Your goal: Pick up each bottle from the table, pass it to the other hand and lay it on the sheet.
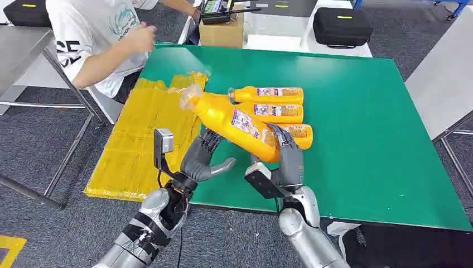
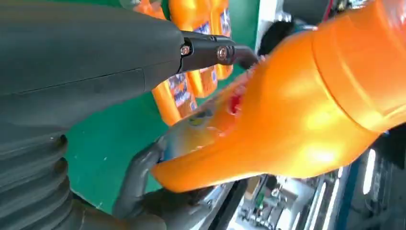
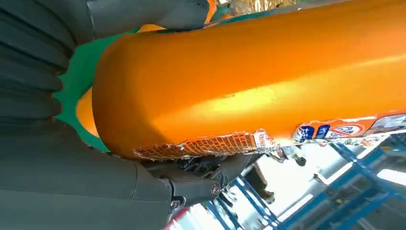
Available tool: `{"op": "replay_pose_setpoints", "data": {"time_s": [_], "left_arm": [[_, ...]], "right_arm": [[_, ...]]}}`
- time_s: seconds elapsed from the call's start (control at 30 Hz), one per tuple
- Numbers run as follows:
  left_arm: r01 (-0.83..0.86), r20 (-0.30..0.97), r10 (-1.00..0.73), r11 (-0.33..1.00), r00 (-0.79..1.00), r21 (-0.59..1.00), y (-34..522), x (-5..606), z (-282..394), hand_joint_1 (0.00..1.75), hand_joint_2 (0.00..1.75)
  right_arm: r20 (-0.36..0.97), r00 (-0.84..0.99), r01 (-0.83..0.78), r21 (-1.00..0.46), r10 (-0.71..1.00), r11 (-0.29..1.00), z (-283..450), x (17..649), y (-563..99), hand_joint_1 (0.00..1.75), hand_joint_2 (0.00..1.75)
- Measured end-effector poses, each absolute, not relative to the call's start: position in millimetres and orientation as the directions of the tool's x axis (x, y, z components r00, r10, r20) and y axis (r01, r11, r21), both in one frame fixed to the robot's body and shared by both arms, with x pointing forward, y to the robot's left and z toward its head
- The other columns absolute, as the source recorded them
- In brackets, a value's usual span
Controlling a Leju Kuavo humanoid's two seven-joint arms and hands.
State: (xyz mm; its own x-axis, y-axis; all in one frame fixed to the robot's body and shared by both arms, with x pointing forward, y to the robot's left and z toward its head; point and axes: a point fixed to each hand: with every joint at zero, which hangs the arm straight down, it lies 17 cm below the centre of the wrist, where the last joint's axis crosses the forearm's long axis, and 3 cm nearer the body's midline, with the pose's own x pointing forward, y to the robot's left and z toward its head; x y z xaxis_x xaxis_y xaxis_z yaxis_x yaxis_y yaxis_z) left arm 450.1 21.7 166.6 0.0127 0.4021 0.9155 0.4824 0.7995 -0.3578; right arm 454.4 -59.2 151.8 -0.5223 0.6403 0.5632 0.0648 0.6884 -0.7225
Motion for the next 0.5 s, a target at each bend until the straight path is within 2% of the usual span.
{"op": "replay_pose_setpoints", "data": {"time_s": [0.23,0.5], "left_arm": [[0.364,0.933,0.359,0.872,-0.024,-0.326,33.2,467.0,163.0,0.00,1.75],[0.329,0.928,0.372,0.878,-0.015,-0.347,33.1,472.9,161.4,0.00,1.75]], "right_arm": [[0.526,-0.554,0.050,-0.752,0.645,0.657,139.8,439.3,-32.5,1.75,1.75],[0.551,-0.546,0.035,-0.737,0.631,0.674,135.7,437.2,-29.3,1.75,1.75]]}}
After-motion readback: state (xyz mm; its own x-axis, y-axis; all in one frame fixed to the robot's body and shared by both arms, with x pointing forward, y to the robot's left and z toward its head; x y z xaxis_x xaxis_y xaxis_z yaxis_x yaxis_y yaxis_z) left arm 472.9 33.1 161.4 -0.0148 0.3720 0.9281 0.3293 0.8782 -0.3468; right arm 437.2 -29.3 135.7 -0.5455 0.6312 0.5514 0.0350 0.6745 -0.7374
